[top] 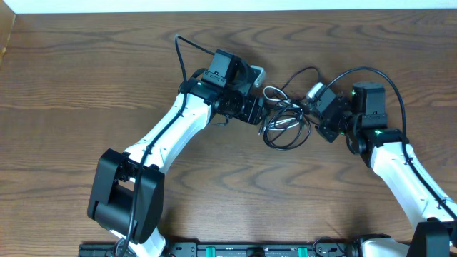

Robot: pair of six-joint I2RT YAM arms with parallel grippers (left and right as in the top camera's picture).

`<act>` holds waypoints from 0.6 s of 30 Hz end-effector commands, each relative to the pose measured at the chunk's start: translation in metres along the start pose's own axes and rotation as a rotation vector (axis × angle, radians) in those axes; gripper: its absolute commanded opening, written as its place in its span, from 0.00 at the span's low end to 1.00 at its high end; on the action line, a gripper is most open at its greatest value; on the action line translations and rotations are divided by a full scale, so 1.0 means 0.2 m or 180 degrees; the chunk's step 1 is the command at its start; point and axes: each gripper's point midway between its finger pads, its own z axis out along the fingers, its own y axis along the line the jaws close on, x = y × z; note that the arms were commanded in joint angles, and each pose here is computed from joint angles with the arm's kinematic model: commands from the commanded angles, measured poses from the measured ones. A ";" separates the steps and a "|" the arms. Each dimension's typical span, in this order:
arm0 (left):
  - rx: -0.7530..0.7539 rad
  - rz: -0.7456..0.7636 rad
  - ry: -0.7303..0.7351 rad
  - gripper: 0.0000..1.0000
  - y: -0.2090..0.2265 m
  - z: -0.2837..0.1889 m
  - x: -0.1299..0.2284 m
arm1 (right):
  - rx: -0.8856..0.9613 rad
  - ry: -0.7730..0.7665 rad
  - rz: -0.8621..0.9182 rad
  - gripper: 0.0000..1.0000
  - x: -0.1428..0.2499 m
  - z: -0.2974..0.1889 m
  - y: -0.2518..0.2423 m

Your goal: Untangle cables

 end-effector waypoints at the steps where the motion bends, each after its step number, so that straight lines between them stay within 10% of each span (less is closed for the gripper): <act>1: 0.0646 0.0463 0.0016 0.61 -0.20 -0.02 0.02 | 0.0035 0.0000 0.0077 0.01 0.01 0.03 -0.02; 18: -0.0220 0.1324 0.0029 0.62 -0.15 0.12 0.00 | -0.0579 -0.0371 0.0157 0.01 -0.08 0.05 0.13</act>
